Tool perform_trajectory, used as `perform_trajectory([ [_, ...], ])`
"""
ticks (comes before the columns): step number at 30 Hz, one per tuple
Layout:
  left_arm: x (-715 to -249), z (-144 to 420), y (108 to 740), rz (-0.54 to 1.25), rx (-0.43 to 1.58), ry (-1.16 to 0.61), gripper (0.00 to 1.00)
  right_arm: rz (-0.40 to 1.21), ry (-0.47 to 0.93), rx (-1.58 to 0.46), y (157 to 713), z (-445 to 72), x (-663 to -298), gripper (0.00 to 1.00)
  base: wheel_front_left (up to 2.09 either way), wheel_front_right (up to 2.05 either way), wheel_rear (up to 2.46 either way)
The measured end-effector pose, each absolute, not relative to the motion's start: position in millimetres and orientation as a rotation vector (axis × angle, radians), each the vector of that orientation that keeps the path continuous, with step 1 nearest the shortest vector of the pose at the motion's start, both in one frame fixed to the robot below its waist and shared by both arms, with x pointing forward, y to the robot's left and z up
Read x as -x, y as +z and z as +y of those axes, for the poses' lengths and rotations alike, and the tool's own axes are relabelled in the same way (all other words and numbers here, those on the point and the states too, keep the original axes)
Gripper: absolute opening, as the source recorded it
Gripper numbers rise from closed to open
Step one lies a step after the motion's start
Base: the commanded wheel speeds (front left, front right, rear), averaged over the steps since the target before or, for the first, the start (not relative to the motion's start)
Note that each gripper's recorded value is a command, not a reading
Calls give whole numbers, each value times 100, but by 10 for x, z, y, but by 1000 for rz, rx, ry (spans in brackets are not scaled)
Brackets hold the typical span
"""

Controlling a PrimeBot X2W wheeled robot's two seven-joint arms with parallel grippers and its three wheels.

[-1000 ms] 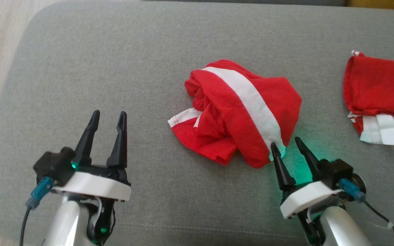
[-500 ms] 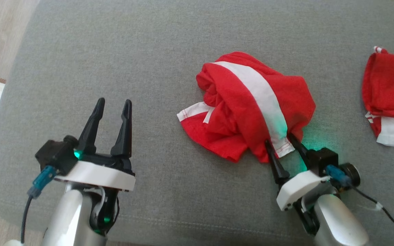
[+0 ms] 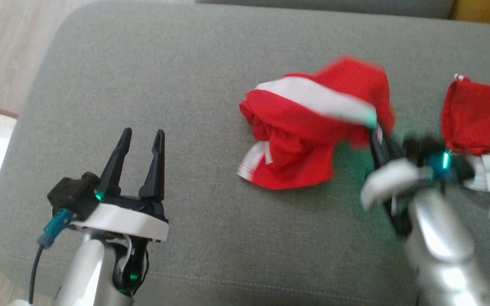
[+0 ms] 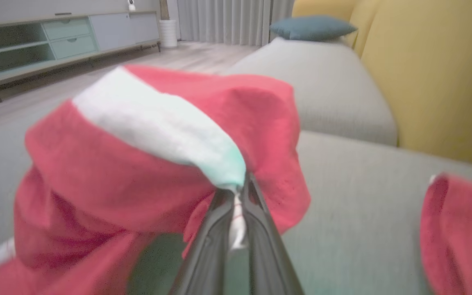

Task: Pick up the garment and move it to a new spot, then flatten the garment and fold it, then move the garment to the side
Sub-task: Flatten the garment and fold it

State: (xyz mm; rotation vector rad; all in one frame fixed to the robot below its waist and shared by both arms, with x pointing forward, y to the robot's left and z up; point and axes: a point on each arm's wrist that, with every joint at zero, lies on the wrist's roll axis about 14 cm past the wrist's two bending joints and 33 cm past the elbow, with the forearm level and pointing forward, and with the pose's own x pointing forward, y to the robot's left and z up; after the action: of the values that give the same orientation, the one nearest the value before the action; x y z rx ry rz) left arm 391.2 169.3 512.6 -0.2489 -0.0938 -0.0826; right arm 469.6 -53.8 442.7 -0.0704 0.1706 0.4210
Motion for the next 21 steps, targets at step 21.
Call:
perform_trajectory([
  [21, -3610, 1828, 5179, -115, 275, -27, 100, -276, 640, 204, 6120, 287, -5082, 0, 0, 0, 0],
])
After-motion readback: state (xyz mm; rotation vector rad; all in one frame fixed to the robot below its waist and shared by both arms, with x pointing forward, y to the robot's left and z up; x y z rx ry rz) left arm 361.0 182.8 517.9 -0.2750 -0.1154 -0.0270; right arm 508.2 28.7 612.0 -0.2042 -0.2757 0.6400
